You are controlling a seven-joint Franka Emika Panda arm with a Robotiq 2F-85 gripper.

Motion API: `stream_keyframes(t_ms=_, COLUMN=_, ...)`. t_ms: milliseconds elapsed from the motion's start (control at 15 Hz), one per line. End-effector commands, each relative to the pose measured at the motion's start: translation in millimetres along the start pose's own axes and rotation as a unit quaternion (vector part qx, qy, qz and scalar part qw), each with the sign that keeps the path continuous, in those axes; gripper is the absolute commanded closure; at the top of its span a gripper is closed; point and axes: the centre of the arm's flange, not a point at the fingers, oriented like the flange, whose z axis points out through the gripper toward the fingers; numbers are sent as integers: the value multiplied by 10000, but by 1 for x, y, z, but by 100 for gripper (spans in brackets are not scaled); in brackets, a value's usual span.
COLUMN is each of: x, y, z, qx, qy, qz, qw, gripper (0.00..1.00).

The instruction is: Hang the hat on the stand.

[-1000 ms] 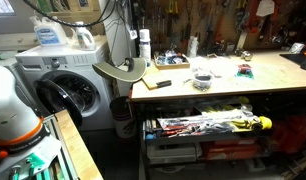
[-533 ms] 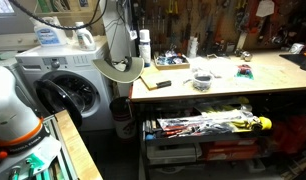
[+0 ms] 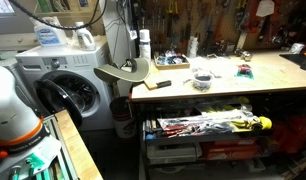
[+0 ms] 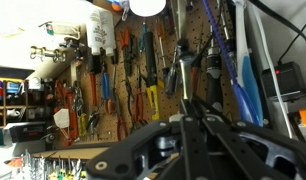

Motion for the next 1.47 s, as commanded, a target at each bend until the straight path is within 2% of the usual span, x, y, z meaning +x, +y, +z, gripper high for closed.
stream_keyframes(t_ms=0, x=6, y=-7, z=4, qx=-62, qy=60, qz=66, qw=9999, gripper=99)
stream_keyframes(t_ms=1000, x=26, y=-31, z=19, qx=-301, qy=293, qz=-69, qw=9991, gripper=99)
stream_keyframes(t_ms=1400, x=30, y=-43, z=27, qx=-282, qy=324, qz=-532, qw=9977, gripper=99)
